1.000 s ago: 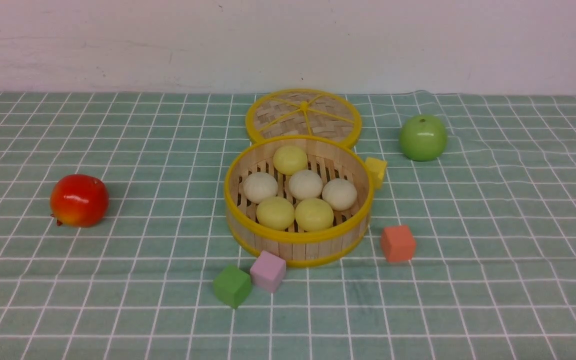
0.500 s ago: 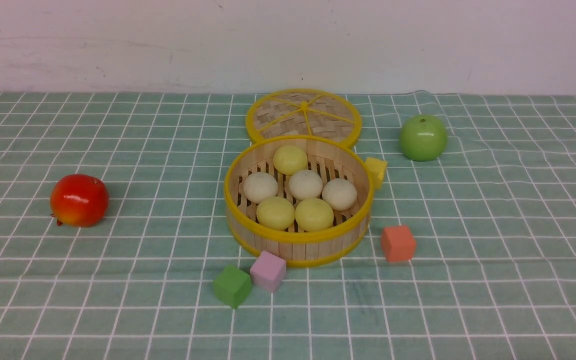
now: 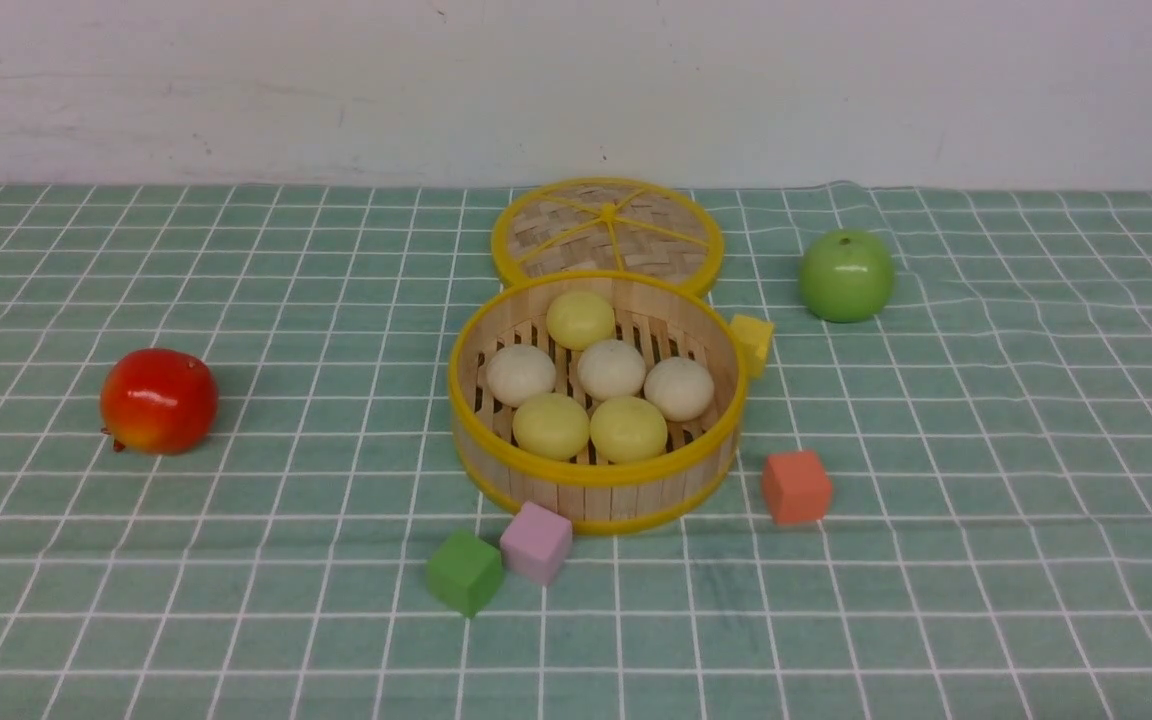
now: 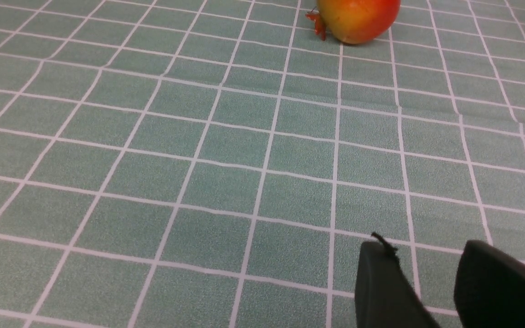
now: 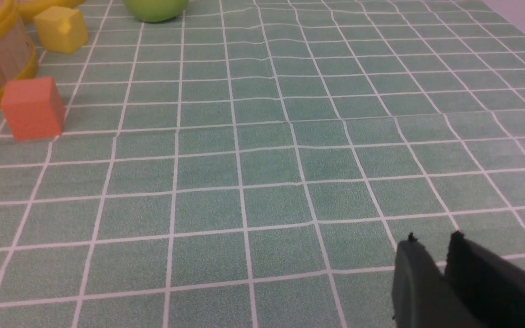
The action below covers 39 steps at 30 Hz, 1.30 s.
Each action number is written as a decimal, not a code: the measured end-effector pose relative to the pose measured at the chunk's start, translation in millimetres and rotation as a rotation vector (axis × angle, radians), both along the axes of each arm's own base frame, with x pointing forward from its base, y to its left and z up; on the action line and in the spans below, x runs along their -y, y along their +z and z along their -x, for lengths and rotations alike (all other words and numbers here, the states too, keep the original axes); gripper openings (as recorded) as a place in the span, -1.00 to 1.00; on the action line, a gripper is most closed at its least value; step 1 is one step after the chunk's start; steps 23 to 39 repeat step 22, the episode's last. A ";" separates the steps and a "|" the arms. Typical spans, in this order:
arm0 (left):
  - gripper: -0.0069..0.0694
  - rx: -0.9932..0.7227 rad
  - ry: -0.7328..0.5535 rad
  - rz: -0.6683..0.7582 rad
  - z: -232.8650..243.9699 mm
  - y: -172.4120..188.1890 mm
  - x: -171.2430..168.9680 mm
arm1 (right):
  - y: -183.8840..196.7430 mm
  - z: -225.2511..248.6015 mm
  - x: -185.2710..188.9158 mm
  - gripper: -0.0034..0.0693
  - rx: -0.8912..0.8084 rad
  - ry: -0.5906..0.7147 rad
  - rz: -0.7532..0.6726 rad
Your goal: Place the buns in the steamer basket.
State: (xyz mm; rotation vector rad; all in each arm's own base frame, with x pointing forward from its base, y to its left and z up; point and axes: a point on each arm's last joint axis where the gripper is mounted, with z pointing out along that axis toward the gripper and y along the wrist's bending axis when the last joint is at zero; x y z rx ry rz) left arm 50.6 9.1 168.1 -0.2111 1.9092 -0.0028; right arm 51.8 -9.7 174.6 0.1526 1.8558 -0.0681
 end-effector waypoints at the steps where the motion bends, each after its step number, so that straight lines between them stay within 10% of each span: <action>1: -0.20 0.000 0.000 0.000 0.0 0.0 0.0 | 0.0 0.0 0.0 -0.61 0.000 0.000 0.000; 39: -0.20 0.000 0.000 0.000 0.0 0.0 0.0 | 0.0 0.0 0.0 -0.53 0.000 0.000 0.000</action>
